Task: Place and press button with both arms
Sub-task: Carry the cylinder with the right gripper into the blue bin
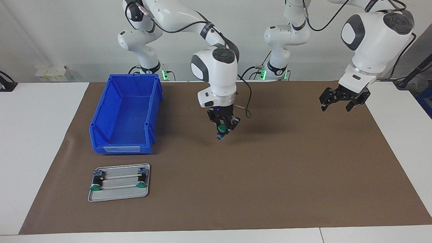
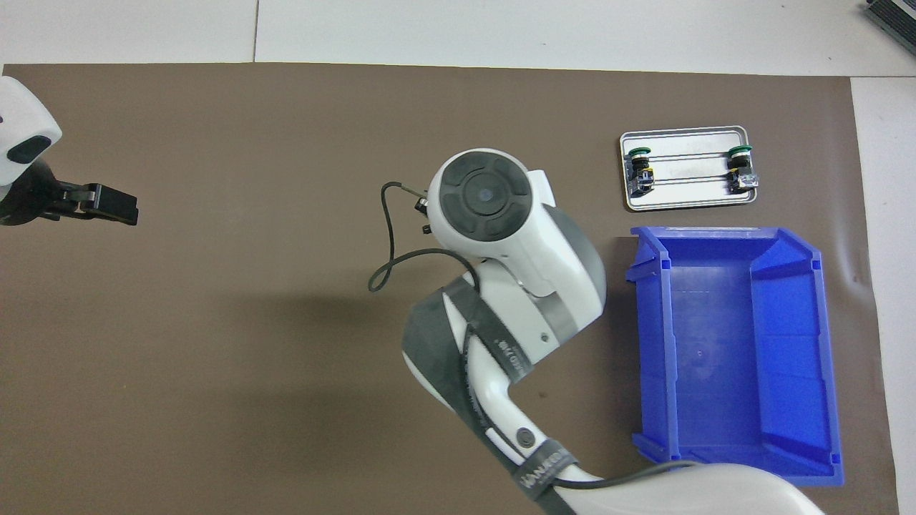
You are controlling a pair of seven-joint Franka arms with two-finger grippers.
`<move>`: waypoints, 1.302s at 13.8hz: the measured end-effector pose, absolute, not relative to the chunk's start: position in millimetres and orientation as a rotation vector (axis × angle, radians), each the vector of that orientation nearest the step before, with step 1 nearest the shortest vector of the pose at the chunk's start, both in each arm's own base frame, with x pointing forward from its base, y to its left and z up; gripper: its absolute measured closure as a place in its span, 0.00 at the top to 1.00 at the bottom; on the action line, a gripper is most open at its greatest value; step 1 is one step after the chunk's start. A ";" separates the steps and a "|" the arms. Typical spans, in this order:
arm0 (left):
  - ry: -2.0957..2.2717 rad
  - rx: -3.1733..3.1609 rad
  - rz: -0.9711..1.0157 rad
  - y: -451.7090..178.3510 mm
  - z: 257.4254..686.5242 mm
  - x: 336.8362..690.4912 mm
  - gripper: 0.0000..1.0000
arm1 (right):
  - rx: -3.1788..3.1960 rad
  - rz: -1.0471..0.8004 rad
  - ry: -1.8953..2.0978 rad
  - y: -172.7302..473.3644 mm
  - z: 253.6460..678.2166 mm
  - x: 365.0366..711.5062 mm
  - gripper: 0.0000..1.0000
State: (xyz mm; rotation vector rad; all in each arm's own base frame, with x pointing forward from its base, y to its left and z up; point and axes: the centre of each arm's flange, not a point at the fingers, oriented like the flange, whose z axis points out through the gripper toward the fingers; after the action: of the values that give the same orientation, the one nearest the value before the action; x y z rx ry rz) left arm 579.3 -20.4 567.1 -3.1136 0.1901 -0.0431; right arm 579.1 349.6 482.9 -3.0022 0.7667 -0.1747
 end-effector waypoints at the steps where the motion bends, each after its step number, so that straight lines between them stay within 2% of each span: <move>1: 0.190 -3.114 -0.044 -20.4 567.4 579.1 1.00 | -3.029 -0.163 0.707 320.4 499.4 581.7 0.41; 4: 0.190 -3.114 -0.046 -20.4 568.1 578.6 1.00 | -3.101 -0.128 0.481 225.8 524.8 586.5 0.41; 8: 0.190 -3.113 -0.046 -20.3 568.2 578.5 1.00 | -3.155 -0.012 0.185 88.8 536.7 561.5 0.41; 10: 0.190 -3.113 -0.046 -20.2 568.2 578.5 1.00 | -3.111 0.030 0.060 31.6 517.1 546.0 0.41; 13: 0.190 -3.113 -0.046 -20.1 568.2 578.5 1.00 | -3.061 0.034 -0.124 -33.0 465.6 519.8 0.41; 18: 0.190 -3.113 -0.046 -20.2 568.2 578.5 1.00 | -2.973 0.000 -0.257 -58.6 402.0 496.0 0.41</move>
State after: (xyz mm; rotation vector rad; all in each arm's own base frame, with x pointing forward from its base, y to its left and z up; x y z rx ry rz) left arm 578.5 -20.2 568.2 -3.1135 0.1896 -0.0458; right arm 496.0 -58.6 402.0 -2.9733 -0.2571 0.0002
